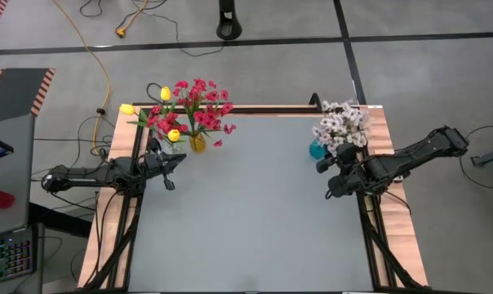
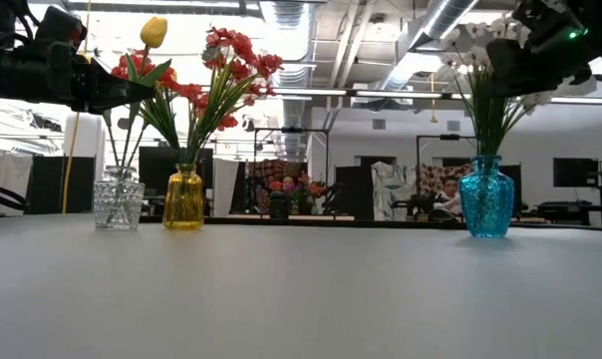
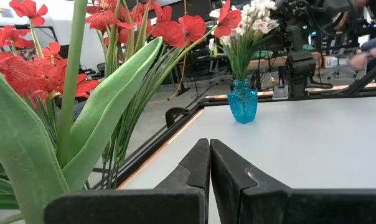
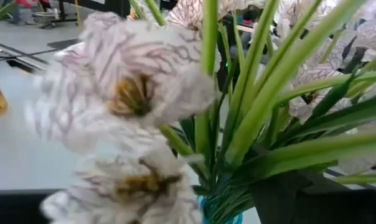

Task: Sort flowers into vase by color
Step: Put the white flowers into the blue vase

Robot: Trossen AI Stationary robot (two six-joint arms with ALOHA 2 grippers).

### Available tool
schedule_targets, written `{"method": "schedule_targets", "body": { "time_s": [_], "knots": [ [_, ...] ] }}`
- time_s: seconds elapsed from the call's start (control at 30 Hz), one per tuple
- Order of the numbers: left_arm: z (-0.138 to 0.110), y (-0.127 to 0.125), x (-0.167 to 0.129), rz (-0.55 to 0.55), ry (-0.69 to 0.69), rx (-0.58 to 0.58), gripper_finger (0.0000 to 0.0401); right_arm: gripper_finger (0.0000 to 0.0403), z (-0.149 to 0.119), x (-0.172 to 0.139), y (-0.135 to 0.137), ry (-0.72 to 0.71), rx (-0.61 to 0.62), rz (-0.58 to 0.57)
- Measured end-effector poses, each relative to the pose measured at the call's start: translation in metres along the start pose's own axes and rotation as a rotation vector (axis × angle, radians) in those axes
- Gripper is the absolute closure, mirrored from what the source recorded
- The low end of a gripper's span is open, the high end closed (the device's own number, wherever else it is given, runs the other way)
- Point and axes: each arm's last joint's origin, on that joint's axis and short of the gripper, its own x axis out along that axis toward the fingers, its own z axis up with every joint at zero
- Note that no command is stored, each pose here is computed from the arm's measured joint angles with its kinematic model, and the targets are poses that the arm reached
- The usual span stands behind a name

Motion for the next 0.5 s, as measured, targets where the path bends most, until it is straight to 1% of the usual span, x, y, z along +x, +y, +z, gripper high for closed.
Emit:
{"method": "schedule_targets", "body": {
  "time_s": [0.07,0.23,0.4,0.5],
  "knots": [
    [0.000,0.000,0.000,0.000,0.000,0.000,0.0401,0.0200,0.000,0.001,0.000,0.013,0.000,0.005],
    [0.000,0.000,0.000,0.000,0.000,0.000,0.0401,0.0200,0.002,-0.002,0.001,0.080,-0.032,0.069],
    [0.000,0.000,0.000,0.000,0.000,0.000,0.0401,0.0200,0.019,-0.009,0.002,0.105,-0.099,0.144],
    [0.000,0.000,0.000,-0.001,0.000,-0.001,0.0401,0.0200,0.031,-0.012,-0.001,0.135,-0.106,0.212]
  ]
}}
